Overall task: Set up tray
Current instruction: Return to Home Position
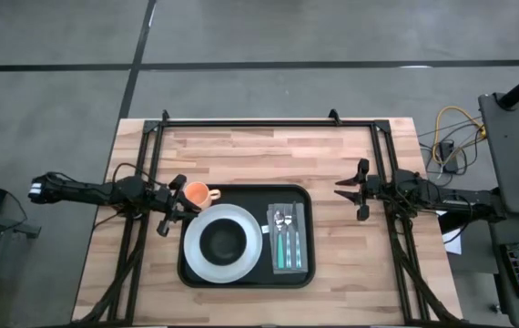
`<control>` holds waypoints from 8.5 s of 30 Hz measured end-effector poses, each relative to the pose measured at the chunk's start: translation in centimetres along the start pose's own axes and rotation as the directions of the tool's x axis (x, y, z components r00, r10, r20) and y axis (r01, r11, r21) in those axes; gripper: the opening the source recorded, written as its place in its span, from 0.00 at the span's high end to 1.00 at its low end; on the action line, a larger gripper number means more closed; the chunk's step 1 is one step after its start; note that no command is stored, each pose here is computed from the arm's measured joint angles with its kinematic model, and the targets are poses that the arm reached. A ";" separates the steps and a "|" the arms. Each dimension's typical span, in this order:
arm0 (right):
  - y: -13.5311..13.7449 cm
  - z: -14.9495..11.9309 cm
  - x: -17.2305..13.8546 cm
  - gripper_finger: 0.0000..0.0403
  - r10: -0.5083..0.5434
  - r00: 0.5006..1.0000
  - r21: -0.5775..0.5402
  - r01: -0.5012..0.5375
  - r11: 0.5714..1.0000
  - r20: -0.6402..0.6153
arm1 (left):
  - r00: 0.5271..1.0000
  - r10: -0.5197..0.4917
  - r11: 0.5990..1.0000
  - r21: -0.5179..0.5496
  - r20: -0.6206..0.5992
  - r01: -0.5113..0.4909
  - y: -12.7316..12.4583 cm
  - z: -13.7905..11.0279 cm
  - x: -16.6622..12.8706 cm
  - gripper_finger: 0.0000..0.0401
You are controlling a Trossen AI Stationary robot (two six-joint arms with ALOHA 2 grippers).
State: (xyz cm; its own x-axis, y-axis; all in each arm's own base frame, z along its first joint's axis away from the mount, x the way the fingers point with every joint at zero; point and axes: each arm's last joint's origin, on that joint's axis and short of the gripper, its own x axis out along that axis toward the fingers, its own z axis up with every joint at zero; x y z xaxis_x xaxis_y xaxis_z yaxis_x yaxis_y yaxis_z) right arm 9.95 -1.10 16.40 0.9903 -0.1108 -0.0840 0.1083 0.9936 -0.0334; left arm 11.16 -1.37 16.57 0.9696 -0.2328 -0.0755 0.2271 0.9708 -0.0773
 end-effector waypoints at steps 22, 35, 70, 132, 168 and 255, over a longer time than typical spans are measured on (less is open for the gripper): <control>0.0 0.0 0.0 0.76 0.000 1.000 0.000 0.000 1.000 0.000 | 1.000 0.000 1.000 0.000 0.000 0.000 0.0 0.0 0.0 0.81; 0.0 0.0 0.0 0.76 0.000 1.000 0.000 0.000 1.000 0.000 | 1.000 0.000 1.000 0.000 0.000 0.000 0.0 0.0 0.0 0.81; 0.0 0.0 0.0 0.81 0.000 1.000 0.000 0.000 1.000 0.000 | 1.000 0.000 1.000 0.000 0.000 0.000 0.0 0.0 0.0 0.81; 0.0 0.0 0.0 0.82 0.000 1.000 0.000 0.000 1.000 0.000 | 1.000 0.000 1.000 0.000 0.000 0.000 0.0 0.0 0.0 0.81; 0.0 0.0 0.0 0.80 0.000 1.000 0.000 0.000 1.000 0.000 | 1.000 0.000 1.000 0.000 0.000 0.000 0.0 0.0 0.0 0.81; 0.0 0.0 0.0 0.82 -0.001 1.000 0.000 0.001 1.000 0.000 | 1.000 0.000 1.000 0.000 0.000 0.000 0.0 0.0 0.0 0.81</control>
State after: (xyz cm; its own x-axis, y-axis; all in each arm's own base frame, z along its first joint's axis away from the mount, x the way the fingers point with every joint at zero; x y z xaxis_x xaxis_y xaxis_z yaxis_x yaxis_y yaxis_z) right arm 9.95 -1.10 16.41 0.9902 -0.1113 -0.0841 0.1088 0.9935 -0.0338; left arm 11.16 -1.38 16.57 0.9696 -0.2330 -0.0753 0.2273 0.9708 -0.0772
